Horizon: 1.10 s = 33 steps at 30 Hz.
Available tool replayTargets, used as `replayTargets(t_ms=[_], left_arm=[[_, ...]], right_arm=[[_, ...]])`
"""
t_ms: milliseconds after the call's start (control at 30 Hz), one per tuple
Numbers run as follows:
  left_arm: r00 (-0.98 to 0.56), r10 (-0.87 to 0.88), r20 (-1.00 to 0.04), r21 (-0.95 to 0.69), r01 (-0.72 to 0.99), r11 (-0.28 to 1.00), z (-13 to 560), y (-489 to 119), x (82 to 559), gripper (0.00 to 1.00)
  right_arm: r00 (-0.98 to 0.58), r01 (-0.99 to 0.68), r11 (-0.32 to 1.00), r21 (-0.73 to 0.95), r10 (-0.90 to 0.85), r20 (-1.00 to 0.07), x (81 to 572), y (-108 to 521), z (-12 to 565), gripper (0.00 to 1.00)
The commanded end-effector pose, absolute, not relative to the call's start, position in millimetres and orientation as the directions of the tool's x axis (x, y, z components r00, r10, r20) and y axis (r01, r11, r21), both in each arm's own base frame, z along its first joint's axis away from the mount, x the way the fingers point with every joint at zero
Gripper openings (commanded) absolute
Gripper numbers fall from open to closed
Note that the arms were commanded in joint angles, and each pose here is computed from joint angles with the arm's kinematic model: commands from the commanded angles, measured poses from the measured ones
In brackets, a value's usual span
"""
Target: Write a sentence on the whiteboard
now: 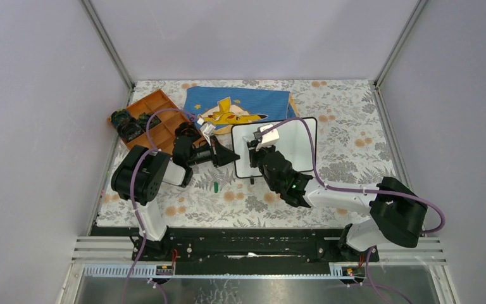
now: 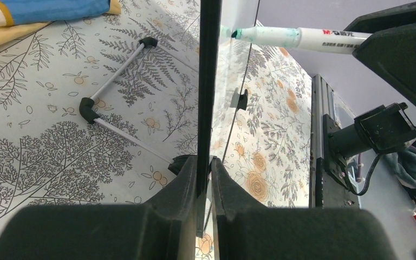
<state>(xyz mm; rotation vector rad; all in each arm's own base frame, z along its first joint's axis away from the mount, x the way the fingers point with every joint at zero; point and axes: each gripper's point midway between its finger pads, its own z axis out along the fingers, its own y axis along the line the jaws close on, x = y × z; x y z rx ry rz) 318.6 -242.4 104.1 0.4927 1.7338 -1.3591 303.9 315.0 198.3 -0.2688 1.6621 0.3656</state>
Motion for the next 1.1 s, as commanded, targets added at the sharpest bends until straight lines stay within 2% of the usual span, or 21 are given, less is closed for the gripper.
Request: replayTargets(t_ms=[0, 600, 833, 1067], left_arm=[[-0.574, -0.167, -0.802, -0.592, 0.724, 0.355, 92.0, -243.0, 314.4, 0.00], [-0.576, -0.160, -0.801, -0.591, 0.722, 0.359, 89.7, -243.6, 314.3, 0.00], [-0.578, -0.159, -0.800, -0.592, 0.721, 0.359, 89.2, -243.4, 314.2, 0.00], [-0.577, -0.158, -0.802, -0.591, 0.723, 0.359, 89.3, -243.7, 313.9, 0.00]], right_arm=[[-0.110, -0.338, 0.935, 0.104, 0.071, -0.991, 308.3, 305.4, 206.5, 0.00], [-0.141, -0.306, 0.949, 0.070, 0.028, -0.990, 301.7, 287.0, 187.0, 0.00], [-0.093, -0.353, 0.926, 0.132, 0.106, -0.990, 296.2, 289.5, 211.6, 0.00], [-0.071, -0.328, 0.935, 0.136, 0.119, -0.990, 302.4, 285.2, 224.0, 0.00]])
